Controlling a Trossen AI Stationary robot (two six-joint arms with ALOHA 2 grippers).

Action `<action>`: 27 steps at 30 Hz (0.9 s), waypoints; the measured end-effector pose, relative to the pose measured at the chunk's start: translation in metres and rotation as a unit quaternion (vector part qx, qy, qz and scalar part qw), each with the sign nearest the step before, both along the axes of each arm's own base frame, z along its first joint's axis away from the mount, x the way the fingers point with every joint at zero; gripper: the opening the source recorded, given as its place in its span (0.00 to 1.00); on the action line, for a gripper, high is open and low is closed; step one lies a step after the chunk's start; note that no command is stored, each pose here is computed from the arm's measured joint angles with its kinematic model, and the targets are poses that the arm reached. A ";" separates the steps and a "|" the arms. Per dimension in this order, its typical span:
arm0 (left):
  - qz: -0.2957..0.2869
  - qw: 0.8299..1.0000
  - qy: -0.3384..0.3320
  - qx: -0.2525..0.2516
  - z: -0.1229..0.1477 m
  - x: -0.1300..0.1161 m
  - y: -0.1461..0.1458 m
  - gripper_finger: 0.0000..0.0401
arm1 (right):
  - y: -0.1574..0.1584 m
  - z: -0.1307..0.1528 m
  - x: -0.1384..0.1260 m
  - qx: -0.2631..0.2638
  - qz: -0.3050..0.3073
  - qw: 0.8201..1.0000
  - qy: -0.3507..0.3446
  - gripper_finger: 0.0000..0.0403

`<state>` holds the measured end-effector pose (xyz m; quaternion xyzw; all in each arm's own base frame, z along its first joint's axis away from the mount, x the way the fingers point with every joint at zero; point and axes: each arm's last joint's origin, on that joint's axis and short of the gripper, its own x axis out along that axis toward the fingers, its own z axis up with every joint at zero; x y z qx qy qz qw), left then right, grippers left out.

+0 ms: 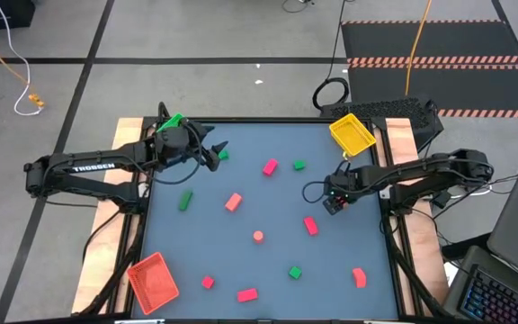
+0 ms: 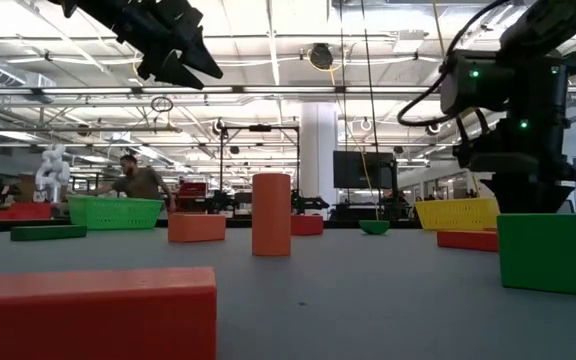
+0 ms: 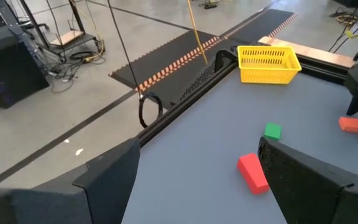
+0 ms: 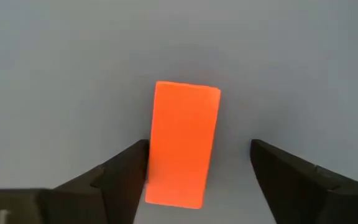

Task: Sort & place blocks by color
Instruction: Put the orange block into the orange bin

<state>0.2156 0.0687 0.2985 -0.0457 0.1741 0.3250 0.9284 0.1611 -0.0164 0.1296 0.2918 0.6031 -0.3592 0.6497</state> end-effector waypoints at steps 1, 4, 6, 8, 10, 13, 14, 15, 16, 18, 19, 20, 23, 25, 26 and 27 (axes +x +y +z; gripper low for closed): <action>0.000 1.000 -0.001 0.000 0.000 0.000 0.000 0.82 | 0.000 -0.002 -0.002 0.000 0.002 1.000 0.005 0.63; 0.000 1.000 -0.005 0.001 0.001 0.000 0.000 0.82 | 0.000 -0.003 -0.003 -0.005 0.018 1.000 0.011 0.48; 0.000 1.000 -0.006 0.002 0.001 0.000 0.000 0.82 | -0.001 -0.002 -0.001 -0.008 0.036 0.999 0.003 0.35; 0.000 1.000 -0.007 0.002 0.001 0.000 0.000 0.82 | -0.001 0.001 0.004 -0.013 0.058 0.998 -0.011 0.29; 0.000 1.000 -0.007 0.002 0.001 0.000 0.000 0.82 | -0.003 0.006 0.009 -0.028 0.080 0.996 -0.015 0.29; 0.000 1.000 -0.009 0.002 0.001 0.001 0.000 0.82 | -0.010 0.018 0.020 -0.078 0.103 0.991 -0.026 0.29; 0.000 1.000 -0.010 0.003 0.002 0.001 0.000 0.82 | -0.014 0.025 0.025 -0.096 0.106 0.989 -0.036 0.29; 0.000 1.000 -0.012 0.003 0.002 0.001 0.000 0.82 | -0.017 0.031 0.029 -0.111 0.109 0.987 -0.042 0.29; 0.000 1.000 -0.013 0.003 0.002 0.001 0.000 0.82 | -0.021 0.037 0.033 -0.123 0.111 0.985 -0.047 0.29; 0.000 1.000 -0.014 0.004 0.002 0.001 0.000 0.82 | -0.028 0.047 0.039 -0.141 0.117 0.982 -0.054 0.29; 0.000 1.000 -0.013 0.003 0.002 0.001 0.000 0.82 | -0.032 0.054 0.043 -0.149 0.118 0.980 -0.060 0.29; 0.000 1.000 -0.013 0.003 0.002 0.001 0.000 0.82 | -0.037 0.059 0.045 -0.156 0.120 0.978 -0.066 0.29; -0.001 1.000 -0.013 0.004 0.002 0.001 0.000 0.82 | -0.051 0.070 0.048 -0.178 0.121 0.974 -0.065 0.29; -0.003 1.000 -0.010 0.007 0.002 0.001 0.000 0.82 | -0.062 0.075 0.046 -0.198 0.119 0.971 -0.052 0.29; -0.003 1.000 -0.008 0.008 0.002 0.001 0.000 0.82 | -0.069 0.076 0.044 -0.208 0.113 0.971 -0.045 0.29; -0.003 1.000 -0.008 0.008 0.002 0.001 0.000 0.82 | -0.076 0.077 0.042 -0.212 0.107 0.971 -0.038 0.29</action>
